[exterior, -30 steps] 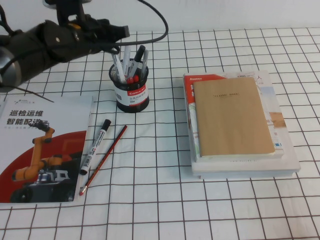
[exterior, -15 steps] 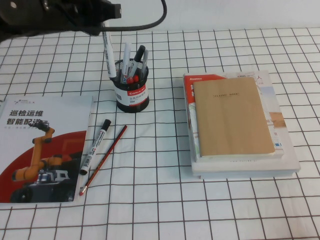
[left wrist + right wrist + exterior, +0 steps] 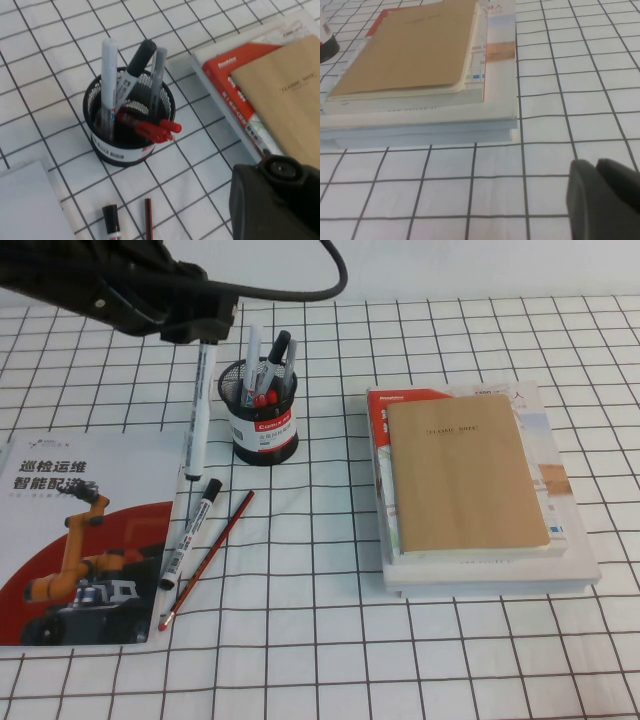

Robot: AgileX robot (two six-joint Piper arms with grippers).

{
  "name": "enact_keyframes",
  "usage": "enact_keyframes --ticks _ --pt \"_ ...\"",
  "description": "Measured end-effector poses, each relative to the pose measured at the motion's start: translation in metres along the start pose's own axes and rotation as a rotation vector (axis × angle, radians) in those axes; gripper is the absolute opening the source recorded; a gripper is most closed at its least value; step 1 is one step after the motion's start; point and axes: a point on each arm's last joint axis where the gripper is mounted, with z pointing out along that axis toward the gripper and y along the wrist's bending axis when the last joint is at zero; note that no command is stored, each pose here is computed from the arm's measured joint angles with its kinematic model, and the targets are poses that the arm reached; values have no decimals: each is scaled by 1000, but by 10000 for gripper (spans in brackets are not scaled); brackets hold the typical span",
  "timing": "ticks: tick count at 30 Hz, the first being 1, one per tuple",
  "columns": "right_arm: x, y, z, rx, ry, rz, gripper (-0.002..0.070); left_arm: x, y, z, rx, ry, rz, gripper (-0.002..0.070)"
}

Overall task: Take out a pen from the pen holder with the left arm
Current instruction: 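Take a marker out of the pen holder and lay it on the table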

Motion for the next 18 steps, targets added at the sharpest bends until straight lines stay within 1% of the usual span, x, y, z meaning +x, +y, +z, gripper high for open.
enact_keyframes --ticks 3,6,10,16,18 --pt "0 0 0 0 0 0 -15 3 -1 -3 5 51 7 119" --pt "0 0 0 0 0 0 -15 8 -5 3 20 120 22 119" --pt "0 0 0 0 0 0 -15 17 -15 30 42 241 38 119" --pt "0 0 0 0 0 0 -15 31 -36 71 35 383 88 119" --pt "0 0 0 0 0 0 -15 36 -41 82 30 429 90 119"
